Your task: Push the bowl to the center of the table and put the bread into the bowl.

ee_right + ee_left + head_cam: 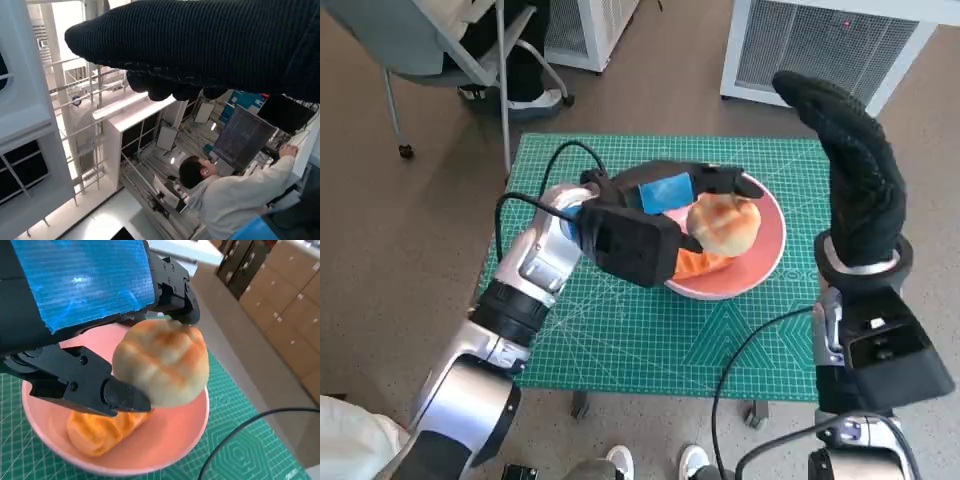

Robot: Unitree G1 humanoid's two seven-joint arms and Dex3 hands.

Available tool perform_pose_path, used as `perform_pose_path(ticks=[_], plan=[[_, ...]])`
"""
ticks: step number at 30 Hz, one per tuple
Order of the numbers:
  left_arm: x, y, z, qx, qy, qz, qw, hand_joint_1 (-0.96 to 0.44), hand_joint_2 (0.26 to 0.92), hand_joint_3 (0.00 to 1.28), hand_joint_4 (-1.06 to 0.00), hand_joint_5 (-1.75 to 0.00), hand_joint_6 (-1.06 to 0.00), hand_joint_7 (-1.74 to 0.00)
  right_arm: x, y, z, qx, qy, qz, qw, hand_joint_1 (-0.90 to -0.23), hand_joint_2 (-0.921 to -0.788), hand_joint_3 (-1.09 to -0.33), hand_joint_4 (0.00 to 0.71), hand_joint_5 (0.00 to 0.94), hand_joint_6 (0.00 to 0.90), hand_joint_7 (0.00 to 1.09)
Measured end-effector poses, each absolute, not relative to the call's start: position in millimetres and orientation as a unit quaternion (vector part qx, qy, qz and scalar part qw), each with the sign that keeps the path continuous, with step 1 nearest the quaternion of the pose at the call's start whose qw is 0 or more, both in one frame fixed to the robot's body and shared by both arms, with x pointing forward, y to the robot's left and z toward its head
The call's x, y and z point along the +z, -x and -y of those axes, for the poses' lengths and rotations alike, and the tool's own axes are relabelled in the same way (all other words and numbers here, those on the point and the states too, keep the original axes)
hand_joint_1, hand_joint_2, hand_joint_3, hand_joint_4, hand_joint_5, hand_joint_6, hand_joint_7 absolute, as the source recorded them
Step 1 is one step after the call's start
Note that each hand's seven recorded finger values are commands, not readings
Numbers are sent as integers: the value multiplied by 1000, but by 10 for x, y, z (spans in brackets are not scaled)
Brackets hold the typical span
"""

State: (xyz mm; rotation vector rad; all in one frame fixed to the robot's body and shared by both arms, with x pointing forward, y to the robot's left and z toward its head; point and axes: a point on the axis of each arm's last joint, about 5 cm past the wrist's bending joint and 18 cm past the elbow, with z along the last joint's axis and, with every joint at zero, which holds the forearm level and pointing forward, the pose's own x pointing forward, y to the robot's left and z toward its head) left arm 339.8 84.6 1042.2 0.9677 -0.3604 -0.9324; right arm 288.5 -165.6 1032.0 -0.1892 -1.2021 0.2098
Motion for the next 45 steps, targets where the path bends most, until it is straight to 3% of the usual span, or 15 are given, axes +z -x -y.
perform_pose_path(ticks=[14,22,31,32,35,37,45], plan=[[10416,-3438,-1022,-394,-356,242,812,-427,921,200,-46,-16,-202,-63,10367,-2868,1704,86,111,570,809,-568,-921,-730,288,1,13,677],[10512,-3432,-1155,-353,-209,309,858,-398,921,306,-126,-42,-229,-84,10407,-2858,1704,84,111,570,810,-568,-921,-733,289,2,10,681],[10518,-3365,-1218,-314,-73,365,873,-433,921,383,-174,-52,-237,-120,10479,-2841,1702,84,109,565,814,-563,-921,-734,289,1,8,687],[10506,-3357,-1227,-309,-61,369,874,-435,921,386,-178,-47,-229,-143,10491,-2837,1699,84,109,564,814,-563,-921,-734,288,1,9,688],[10457,-3328,-1247,-297,-30,378,876,-436,921,404,-196,-21,-76,-467,10526,-2822,1694,84,108,565,813,-560,-921,-734,286,0,10,691],[10428,-3308,-1252,-291,-11,384,876,-442,921,414,-199,-16,-38,-559,10546,-2813,1689,83,108,566,813,-560,-921,-734,285,0,11,692],[10402,-3239,-1229,-278,58,413,865,-479,921,444,-205,-13,-1,-682,10583,-2799,1670,82,103,562,816,-579,-921,-732,281,0,16,696]])
